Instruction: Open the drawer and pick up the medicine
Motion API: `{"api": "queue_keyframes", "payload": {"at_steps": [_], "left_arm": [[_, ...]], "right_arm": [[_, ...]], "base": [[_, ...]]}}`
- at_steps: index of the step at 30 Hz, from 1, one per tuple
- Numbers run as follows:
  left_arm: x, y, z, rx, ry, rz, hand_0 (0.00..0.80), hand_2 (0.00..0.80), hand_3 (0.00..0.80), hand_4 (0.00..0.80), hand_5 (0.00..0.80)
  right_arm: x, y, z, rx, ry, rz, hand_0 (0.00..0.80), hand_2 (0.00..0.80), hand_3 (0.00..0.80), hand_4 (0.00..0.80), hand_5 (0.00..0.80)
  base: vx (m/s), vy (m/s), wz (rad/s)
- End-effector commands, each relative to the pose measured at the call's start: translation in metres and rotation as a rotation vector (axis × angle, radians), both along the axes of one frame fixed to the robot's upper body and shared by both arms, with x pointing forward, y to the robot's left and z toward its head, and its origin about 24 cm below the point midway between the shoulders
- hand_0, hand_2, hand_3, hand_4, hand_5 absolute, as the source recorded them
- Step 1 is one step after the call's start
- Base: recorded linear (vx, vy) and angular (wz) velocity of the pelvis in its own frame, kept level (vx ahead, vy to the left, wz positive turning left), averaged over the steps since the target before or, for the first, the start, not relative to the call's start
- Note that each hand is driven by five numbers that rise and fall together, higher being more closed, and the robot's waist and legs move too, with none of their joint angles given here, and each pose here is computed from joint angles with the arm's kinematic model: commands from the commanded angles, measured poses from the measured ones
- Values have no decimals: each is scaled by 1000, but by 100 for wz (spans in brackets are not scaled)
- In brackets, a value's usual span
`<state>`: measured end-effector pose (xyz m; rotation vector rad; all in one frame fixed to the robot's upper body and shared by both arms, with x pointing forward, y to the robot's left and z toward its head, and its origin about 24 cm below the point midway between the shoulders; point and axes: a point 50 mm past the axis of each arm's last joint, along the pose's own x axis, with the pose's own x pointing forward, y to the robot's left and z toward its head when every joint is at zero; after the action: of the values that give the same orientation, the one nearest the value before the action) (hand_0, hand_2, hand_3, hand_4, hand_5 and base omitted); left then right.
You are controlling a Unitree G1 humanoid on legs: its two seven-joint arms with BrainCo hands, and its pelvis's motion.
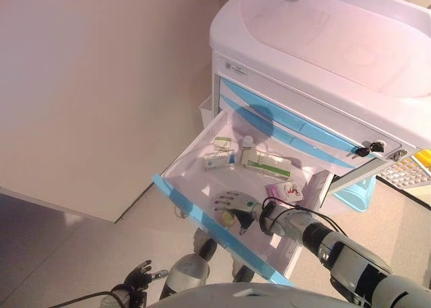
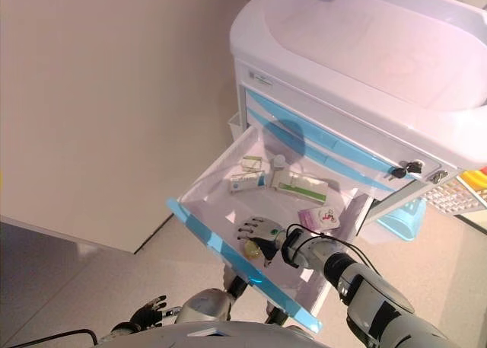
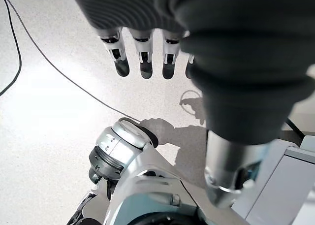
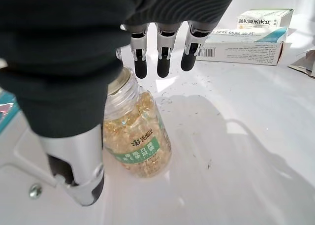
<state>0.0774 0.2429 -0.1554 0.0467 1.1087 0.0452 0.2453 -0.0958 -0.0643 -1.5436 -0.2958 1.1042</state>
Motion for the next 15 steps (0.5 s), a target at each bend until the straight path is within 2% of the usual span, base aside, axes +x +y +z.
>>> {"api": "queue_keyframes", "payload": {"at_steps": [1,15], "left_arm": [[8,-6,-1,-1,-6,-64,0,0,0,0,0],[10,-7,-1,-9,-14,-62,0,0,0,0,0]], "right_arm": [[-3,16,3,52,-21,57,800,800,800,800,800],[-6,13,-1,47,-6,42,800,800,800,800,800]], "base": [[0,0,0],[0,0,0]]}}
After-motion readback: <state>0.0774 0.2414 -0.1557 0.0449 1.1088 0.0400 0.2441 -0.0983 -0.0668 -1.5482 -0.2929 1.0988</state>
